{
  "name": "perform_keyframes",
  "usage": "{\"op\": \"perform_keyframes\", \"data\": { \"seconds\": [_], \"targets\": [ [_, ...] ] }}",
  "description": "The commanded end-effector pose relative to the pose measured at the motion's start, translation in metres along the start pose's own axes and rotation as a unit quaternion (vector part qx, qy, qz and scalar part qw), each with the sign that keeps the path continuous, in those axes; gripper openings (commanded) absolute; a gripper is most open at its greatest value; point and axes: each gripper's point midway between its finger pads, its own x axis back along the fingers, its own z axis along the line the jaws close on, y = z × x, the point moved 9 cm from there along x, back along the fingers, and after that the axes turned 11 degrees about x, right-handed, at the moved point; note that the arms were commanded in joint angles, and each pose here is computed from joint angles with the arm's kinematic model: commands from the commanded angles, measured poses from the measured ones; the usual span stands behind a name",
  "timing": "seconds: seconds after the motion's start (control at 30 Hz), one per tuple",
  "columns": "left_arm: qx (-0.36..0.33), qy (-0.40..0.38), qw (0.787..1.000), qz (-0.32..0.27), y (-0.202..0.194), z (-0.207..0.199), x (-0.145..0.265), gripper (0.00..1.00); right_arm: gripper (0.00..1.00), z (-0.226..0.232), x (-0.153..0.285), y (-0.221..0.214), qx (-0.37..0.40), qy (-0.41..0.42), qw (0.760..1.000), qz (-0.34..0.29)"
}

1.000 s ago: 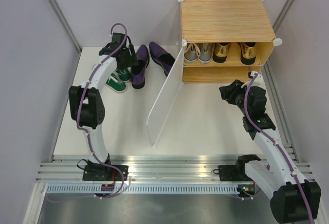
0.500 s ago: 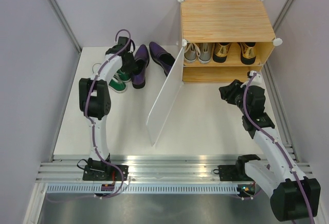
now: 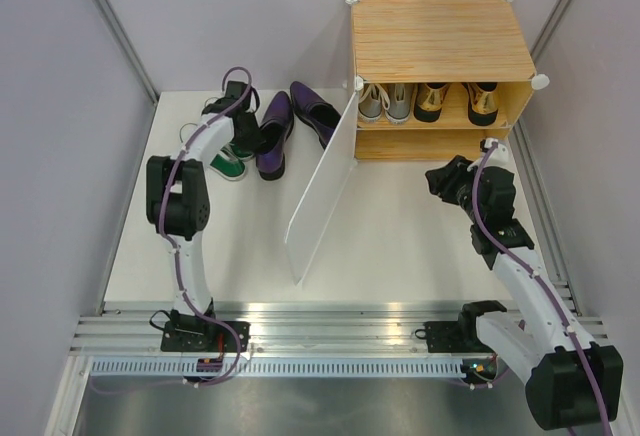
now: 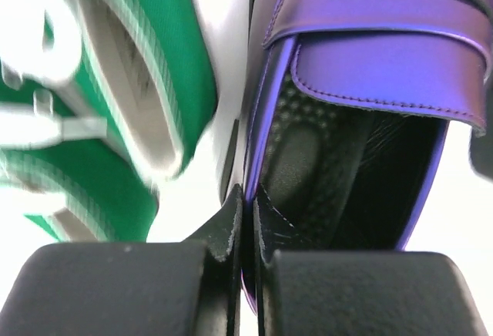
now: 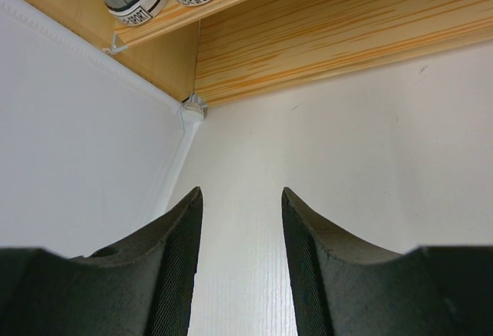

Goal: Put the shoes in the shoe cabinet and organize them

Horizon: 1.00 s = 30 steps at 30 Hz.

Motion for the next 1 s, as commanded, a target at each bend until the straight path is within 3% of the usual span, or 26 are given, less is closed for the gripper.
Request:
{"op": "perform_keyframes", "data": {
  "seconds": [0.0, 0.27, 0.5, 0.73, 0.97],
  "targets": [
    [-0.006, -0.033, 0.999, 0.000, -0.005, -0.004, 0.057, 0.02, 0.51, 0.009, 0.004, 0.014, 0.000, 0.023, 1.000, -0.017],
    [0.014, -0.041, 0.996, -0.077, -0.009, 0.012, 0.150, 0.02, 0.51, 0.015, 0.030, 0.013, -0.009, 0.040, 0.999, -0.013],
    [0.041, -0.096, 0.985, -0.139, -0.015, 0.019, 0.239, 0.02, 0.51, 0.022, 0.060, 0.028, -0.008, 0.051, 0.998, -0.039],
    [0.063, -0.211, 0.952, -0.212, -0.013, 0.014, 0.351, 0.02, 0.51, 0.031, 0.100, 0.054, -0.004, 0.043, 0.996, -0.079],
    [0.003, -0.323, 0.919, -0.226, -0.036, -0.015, 0.433, 0.02, 0.51, 0.038, 0.139, 0.080, -0.014, 0.026, 0.990, -0.136]
  ]
}}
